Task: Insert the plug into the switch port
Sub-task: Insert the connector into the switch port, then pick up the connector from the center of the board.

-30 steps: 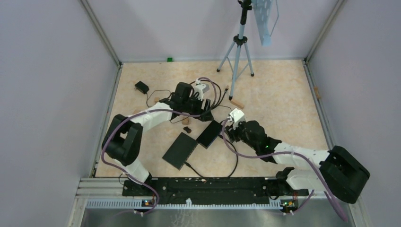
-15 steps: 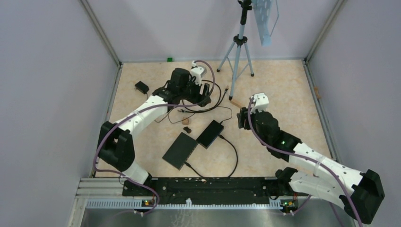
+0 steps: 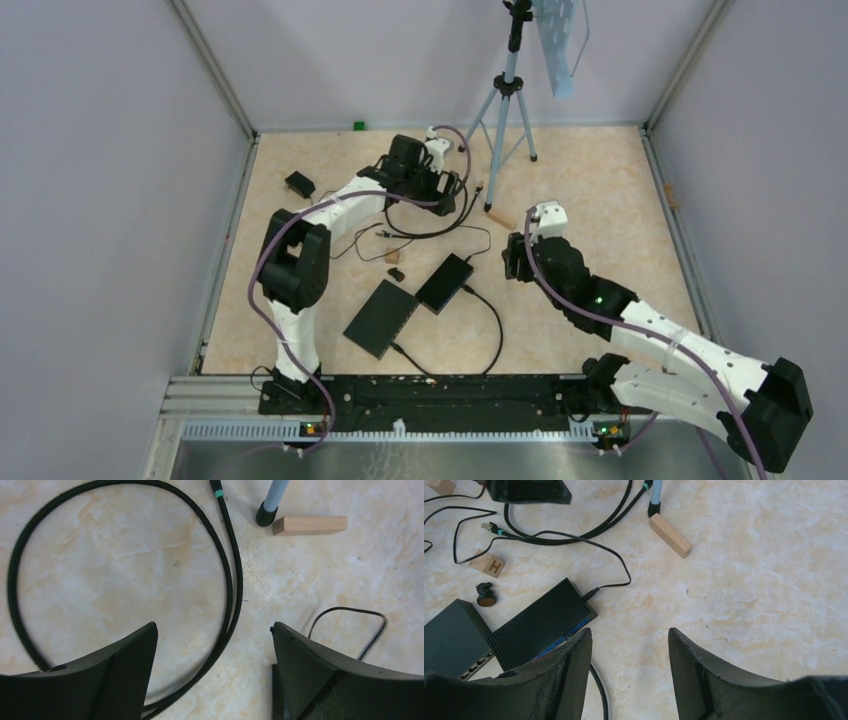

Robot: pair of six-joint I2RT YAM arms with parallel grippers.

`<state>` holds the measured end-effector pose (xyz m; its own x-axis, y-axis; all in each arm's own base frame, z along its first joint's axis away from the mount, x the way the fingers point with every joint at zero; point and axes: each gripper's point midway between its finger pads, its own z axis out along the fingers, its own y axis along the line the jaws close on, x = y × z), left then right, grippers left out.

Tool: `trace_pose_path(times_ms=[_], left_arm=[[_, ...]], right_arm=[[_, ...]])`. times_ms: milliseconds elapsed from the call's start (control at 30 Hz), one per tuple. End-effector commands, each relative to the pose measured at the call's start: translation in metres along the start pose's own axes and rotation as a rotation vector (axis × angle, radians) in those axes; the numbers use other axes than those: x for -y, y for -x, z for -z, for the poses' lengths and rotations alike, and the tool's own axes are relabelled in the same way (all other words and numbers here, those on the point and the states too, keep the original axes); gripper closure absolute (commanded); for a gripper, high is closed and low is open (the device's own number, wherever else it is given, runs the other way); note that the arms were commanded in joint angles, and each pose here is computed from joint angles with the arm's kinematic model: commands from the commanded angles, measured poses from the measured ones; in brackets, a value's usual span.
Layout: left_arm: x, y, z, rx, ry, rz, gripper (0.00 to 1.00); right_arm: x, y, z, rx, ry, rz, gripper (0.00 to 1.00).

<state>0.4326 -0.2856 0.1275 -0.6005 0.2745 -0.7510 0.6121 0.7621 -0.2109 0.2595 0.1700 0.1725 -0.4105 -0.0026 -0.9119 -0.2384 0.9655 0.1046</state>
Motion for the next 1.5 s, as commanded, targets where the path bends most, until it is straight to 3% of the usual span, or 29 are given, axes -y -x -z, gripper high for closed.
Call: trace_pose_path(times_ms=[0,100,267,500,633,833,933,967,1133,1233,1300,1400,1467], left_arm=[[0.009,0.0,-0.026,0.008,-0.101,-0.158,0.1],[0.014,-0.009,-0.038,0.029,-0.093,-0.267,0.1],[0.004,-0.027,-0.057,-0.031,0.013,-0.39,0.1],[0.004,-0.067,-0.076,-0.17,0.025,-0.478,0.15],[-0.011,-0.089,-0.082,-0.293,0.093,-0.439,0.17],[-0.017,-0.11,-0.086,-0.375,0.103,-0.381,0.43],[-0.012,-0.12,-0.085,-0.388,0.069,-0.355,0.46],[-0.01,-0.124,-0.084,-0.394,0.052,-0.347,0.46],[0.002,-0.145,-0.08,-0.431,-0.041,-0.288,0.25],[0.008,-0.157,-0.078,-0.457,-0.088,-0.277,0.22],[0.011,-0.169,-0.075,-0.5,-0.114,-0.252,0.27],[0.013,-0.183,-0.073,-0.529,-0.132,-0.236,0.48],[0.015,-0.186,-0.073,-0.536,-0.137,-0.228,0.56]], right_arm=[[0.0,0.0,0.006,0.015,0.022,-0.044,0.44],[0.003,-0.005,0.008,0.013,0.024,-0.043,0.45],[0.005,-0.012,0.011,0.023,0.035,-0.045,0.46],[0.003,-0.016,0.011,0.02,0.053,-0.049,0.47],[0.001,-0.016,0.01,0.018,0.061,-0.047,0.47],[-0.002,-0.014,0.008,0.019,0.067,-0.042,0.47],[-0.002,-0.012,0.008,0.02,0.067,-0.041,0.47],[-0.003,-0.012,0.007,0.02,0.068,-0.042,0.47],[-0.005,-0.013,0.005,0.012,0.075,-0.038,0.48],[-0.007,-0.013,0.004,0.008,0.08,-0.034,0.48],[-0.008,-0.013,0.003,0.008,0.082,-0.032,0.48],[-0.01,-0.011,0.001,0.01,0.087,-0.034,0.48],[-0.011,-0.01,0.001,0.013,0.089,-0.035,0.48]])
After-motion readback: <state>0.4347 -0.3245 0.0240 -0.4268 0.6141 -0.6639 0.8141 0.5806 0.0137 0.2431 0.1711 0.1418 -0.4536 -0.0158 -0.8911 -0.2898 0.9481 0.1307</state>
